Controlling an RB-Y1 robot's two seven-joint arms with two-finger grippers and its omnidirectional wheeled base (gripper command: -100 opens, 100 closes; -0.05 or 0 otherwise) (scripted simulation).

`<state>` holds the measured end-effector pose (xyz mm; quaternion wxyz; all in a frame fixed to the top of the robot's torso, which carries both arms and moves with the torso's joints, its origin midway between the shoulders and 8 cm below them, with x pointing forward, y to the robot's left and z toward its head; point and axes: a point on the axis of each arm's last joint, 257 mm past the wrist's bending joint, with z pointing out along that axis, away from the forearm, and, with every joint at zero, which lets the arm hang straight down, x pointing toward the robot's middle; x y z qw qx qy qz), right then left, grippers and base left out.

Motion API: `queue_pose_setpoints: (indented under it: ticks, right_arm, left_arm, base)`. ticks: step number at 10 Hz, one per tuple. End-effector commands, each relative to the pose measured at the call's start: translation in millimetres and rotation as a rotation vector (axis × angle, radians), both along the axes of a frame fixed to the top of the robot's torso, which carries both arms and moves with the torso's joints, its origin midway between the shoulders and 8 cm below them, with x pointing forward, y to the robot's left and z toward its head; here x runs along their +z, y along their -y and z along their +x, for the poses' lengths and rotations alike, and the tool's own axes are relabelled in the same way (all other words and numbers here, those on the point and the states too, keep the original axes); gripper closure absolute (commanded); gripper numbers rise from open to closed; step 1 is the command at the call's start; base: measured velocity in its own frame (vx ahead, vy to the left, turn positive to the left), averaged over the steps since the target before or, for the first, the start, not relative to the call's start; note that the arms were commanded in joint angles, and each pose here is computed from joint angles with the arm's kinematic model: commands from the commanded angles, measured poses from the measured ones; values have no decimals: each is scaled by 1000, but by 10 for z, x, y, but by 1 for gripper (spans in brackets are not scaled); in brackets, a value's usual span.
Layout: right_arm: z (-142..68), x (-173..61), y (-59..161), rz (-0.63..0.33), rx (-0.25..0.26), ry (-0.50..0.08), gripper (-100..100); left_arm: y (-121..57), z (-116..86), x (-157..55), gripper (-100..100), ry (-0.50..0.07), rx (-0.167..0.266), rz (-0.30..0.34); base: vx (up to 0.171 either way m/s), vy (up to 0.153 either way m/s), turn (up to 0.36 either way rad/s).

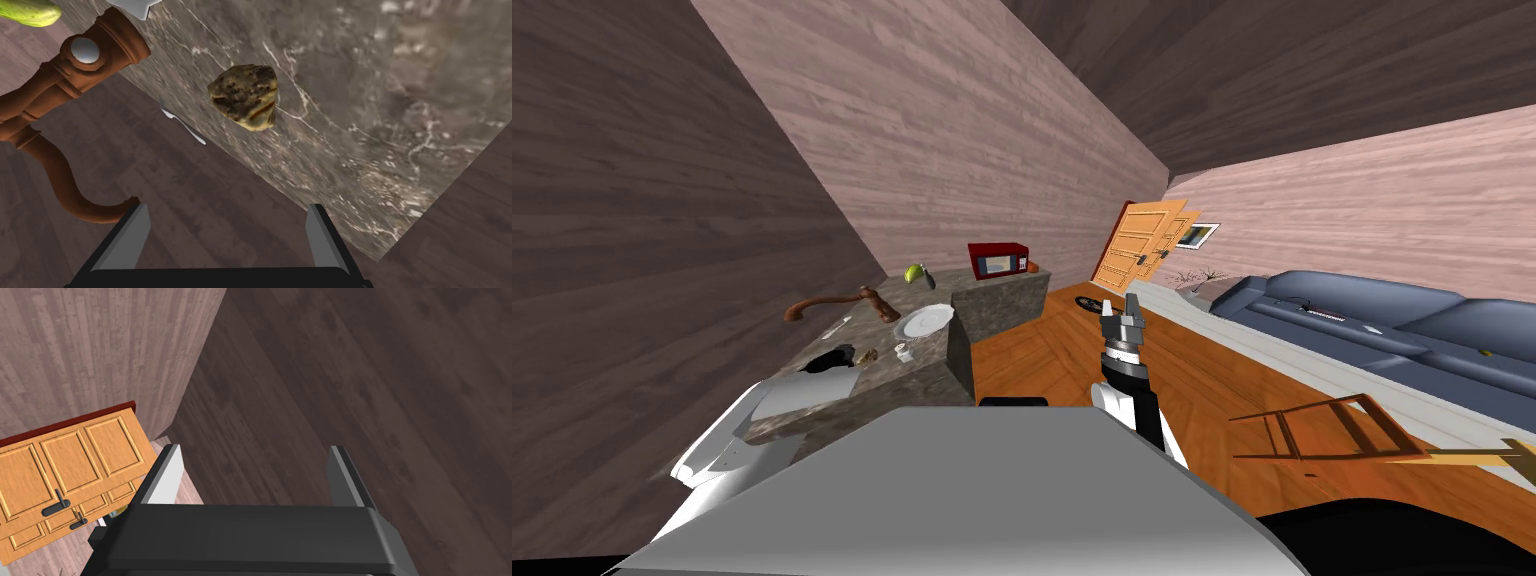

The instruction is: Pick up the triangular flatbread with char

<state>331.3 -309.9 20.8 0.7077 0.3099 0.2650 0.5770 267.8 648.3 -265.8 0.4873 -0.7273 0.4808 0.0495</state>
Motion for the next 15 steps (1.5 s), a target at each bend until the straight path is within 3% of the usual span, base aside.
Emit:
queue_pose_setpoints:
  ticks: [1,6,8,9,10,11,13,14,15]
  right_arm:
    - [0,0,0,0,0,0,0]
    - [0,0,0,0,0,0,0]
    - [0,0,0,0,0,0,0]
    - [0,0,0,0,0,0,0]
    - [0,0,1,0,0,0,0]
    - [0,0,1,0,0,0,0]
    - [0,-1,1,0,0,0,0]
    - [0,0,1,0,0,0,0]
    - [0,0,1,0,0,0,0]
  left_arm:
    - [-160,-162,-65,-100,-30,64,-18]
    - [-447,-600,-244,-100,-95,205,-66]
    - [-499,-825,-424,-100,-130,266,-108]
    - [-534,-749,-368,-100,-119,247,-94]
    - [-535,-762,-379,0,-121,251,-97]
    - [-548,-750,-445,-100,-120,246,-97]
    - [-550,-754,-466,-100,-122,247,-98]
    - [-552,-749,-470,100,-120,245,-97]
    - [-547,-764,-485,100,-124,248,-99]
  base:
    - [27,-11,-238]
    - [32,-6,-181]
    - [35,-4,-176]
    - [15,-1,-20]
    - [0,0,0]
    - [10,29,31]
    - [23,41,17]
    - [0,3,11]
    - [0,0,0]
